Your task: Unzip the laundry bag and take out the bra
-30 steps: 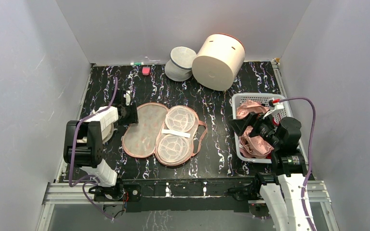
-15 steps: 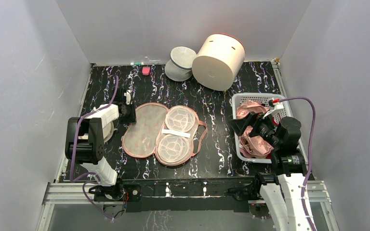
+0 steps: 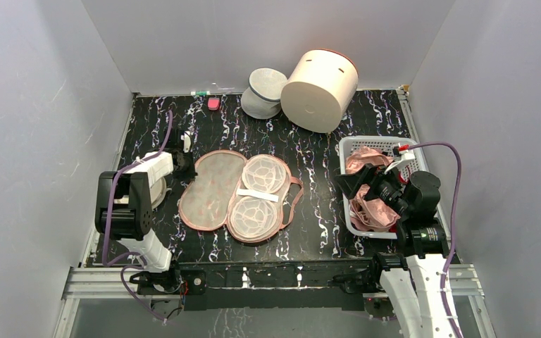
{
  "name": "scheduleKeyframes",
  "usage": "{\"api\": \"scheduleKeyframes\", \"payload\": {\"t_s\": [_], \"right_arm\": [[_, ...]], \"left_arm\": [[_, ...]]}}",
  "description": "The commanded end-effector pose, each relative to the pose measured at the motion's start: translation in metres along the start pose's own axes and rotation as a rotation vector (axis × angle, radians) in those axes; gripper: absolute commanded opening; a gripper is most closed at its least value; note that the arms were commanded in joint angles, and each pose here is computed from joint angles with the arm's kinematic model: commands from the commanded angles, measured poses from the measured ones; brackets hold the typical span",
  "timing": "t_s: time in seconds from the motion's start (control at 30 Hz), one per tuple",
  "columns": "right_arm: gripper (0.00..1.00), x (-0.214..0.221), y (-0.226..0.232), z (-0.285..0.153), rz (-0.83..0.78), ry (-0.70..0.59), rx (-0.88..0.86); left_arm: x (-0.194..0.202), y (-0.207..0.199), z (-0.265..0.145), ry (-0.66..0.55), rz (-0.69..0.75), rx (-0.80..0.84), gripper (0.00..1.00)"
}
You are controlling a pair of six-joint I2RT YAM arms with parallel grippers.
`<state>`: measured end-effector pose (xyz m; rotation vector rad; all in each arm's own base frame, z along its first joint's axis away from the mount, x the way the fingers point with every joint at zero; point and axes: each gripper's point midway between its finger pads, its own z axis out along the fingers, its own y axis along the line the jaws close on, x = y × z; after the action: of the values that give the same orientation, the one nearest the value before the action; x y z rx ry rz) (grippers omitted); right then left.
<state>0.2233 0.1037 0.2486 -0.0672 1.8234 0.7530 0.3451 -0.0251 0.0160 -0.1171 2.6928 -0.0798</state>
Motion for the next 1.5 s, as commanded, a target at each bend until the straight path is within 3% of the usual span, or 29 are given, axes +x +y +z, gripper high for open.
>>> {"api": "scheduleKeyframes", "payload": {"t_s": [0.0, 0.07, 0.63, 0.97, 1.1, 1.47], "right_arm": [[0.98, -0.013, 0.007, -0.001, -0.049, -0.048, -0.028], [0.98, -0.013, 0.007, -0.001, -0.047, -0.046, -0.029], [0.98, -0.011, 0.006, 0.001, -0.041, -0.037, -0.032], [0.98, -0.009, 0.004, 0.004, -0.033, -0.023, -0.027], [0.98, -0.008, 0.003, 0.004, -0.030, -0.020, -0.025], [0.98, -0.008, 0.003, 0.004, -0.028, -0.020, -0.023]], "left_arm": [[-0.015, -0.010, -0.020, -0.081, 0.005, 0.050, 0.06], [-0.017, -0.011, -0.025, -0.103, 0.003, 0.053, 0.00], [-0.033, -0.035, -0.112, -0.209, 0.012, 0.102, 0.00], [-0.032, -0.154, -0.153, -0.224, 0.110, 0.316, 0.00], [-0.010, -0.214, -0.148, -0.182, 0.181, 0.389, 0.00], [0.035, -0.272, -0.125, -0.102, 0.247, 0.461, 0.00]]}}
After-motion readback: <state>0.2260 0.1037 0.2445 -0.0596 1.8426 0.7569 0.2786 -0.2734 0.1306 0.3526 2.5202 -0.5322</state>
